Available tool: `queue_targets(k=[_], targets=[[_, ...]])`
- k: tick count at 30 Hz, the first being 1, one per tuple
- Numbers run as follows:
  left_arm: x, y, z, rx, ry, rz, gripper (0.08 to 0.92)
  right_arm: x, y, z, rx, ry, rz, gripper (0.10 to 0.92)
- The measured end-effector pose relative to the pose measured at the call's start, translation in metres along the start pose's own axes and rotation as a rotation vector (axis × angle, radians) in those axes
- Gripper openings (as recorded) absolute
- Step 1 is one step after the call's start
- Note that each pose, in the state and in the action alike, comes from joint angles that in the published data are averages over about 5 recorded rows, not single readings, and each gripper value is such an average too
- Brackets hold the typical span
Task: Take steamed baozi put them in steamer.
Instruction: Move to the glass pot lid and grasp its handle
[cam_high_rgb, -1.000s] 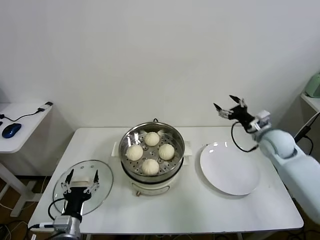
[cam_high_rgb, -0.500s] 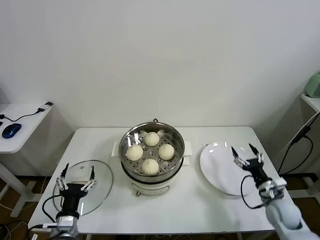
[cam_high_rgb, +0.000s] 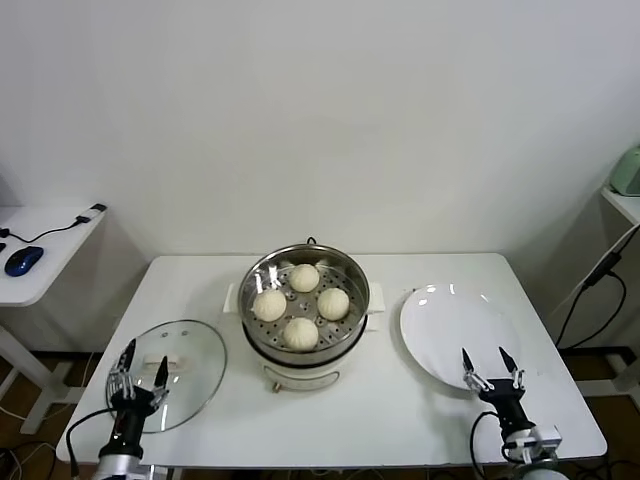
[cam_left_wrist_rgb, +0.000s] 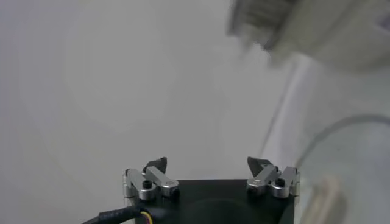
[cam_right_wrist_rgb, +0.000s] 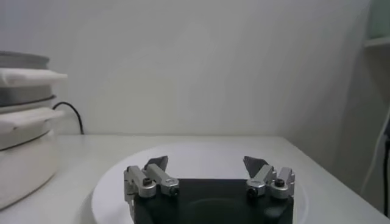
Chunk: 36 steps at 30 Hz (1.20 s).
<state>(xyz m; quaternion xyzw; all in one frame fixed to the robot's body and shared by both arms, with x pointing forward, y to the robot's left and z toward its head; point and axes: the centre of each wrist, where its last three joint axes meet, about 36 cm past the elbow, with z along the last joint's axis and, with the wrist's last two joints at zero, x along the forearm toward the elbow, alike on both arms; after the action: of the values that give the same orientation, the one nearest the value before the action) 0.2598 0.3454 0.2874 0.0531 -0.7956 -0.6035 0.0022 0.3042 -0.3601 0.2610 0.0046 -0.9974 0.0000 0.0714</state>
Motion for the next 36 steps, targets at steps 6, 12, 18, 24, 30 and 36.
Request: queue_targets(k=[6,12,18,24,30,36], targets=[[0.003,-0.018,0.018,-0.164,0.005,0.035,0.823,0.008,0.010,0.007,-0.010,0.012,0.023,0.823],[0.001,-0.033,0.029,-0.257,0.011,0.061,0.823,0.015,0.018,0.012,-0.018,0.024,0.036,0.823],[-0.007,-0.045,0.032,-0.307,0.010,0.075,0.823,0.018,0.024,0.014,-0.030,0.021,0.048,0.823],[-0.020,-0.050,0.034,-0.344,0.019,0.077,0.823,0.023,0.027,0.015,-0.035,0.019,0.052,0.823],[-0.036,-0.051,0.038,-0.372,0.039,0.074,0.823,0.026,0.031,0.016,-0.038,0.023,0.051,0.823],[-0.043,-0.054,0.041,-0.390,0.055,0.082,0.796,0.028,0.034,0.018,-0.040,0.026,0.049,0.823]])
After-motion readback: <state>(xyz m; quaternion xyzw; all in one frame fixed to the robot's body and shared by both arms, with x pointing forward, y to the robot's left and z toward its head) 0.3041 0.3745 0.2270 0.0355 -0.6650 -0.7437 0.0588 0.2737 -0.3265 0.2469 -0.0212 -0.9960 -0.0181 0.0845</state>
